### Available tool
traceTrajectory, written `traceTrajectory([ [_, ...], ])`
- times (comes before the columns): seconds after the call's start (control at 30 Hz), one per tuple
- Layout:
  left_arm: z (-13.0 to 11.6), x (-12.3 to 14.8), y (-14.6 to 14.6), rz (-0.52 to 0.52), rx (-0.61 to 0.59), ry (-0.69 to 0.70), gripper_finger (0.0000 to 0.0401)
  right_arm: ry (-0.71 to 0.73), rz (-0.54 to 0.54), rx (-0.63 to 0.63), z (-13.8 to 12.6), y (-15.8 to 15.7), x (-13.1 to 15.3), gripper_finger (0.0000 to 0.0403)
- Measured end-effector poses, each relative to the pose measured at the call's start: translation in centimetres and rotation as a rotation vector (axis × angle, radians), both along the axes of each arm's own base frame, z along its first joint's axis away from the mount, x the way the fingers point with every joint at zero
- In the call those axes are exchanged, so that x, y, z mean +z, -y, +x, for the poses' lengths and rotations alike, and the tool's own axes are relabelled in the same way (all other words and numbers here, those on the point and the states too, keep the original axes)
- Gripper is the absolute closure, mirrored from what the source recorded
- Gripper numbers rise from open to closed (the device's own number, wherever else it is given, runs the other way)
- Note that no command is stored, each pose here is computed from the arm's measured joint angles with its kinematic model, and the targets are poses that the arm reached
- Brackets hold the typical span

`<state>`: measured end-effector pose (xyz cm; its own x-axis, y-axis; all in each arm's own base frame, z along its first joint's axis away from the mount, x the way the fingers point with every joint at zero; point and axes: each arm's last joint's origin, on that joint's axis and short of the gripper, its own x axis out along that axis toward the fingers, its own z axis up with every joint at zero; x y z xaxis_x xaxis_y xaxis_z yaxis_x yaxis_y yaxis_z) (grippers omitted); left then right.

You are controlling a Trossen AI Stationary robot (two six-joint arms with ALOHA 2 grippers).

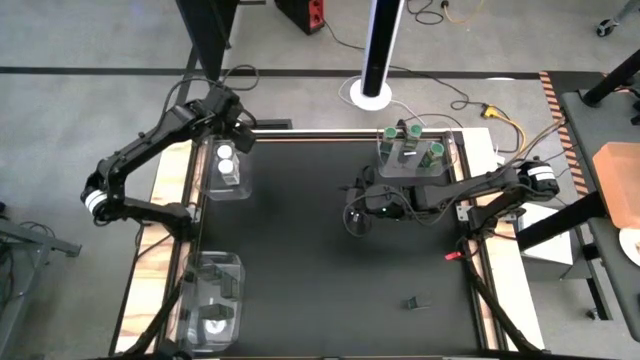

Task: Sort spices by type
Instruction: Put the white seasoning bottle into the top left transparent bin

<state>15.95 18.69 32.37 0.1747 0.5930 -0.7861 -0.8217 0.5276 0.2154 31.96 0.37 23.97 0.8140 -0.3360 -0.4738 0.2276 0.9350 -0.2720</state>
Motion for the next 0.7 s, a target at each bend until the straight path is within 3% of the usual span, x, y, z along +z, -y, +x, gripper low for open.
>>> traceTrajectory([
  [0.2, -0.6, -0.1, -0.6, 0.008, 0.015, -0.013, 0.0214, 0.015, -0.008, 0.004, 0.1, 0.0, 0.0, 0.0162],
  [0.37, -0.3, -2.4, -1.1, -0.004, -0.024, 0.059, 0.0214, 0.023, -0.027, 0.015, 0.1, 0.0, 0.2, 0.0171],
  [0.5, -0.5, -4.0, -1.1, -0.005, 0.017, -0.007, 0.0214, 0.024, -0.027, 0.015, 0.1, 0.0, 0.2, 0.0174],
  [0.7, -0.6, -4.1, -1.2, 0.014, 0.009, -0.018, 0.0214, 0.034, -0.027, 0.014, 0.2, 0.0, 0.3, 0.0172],
])
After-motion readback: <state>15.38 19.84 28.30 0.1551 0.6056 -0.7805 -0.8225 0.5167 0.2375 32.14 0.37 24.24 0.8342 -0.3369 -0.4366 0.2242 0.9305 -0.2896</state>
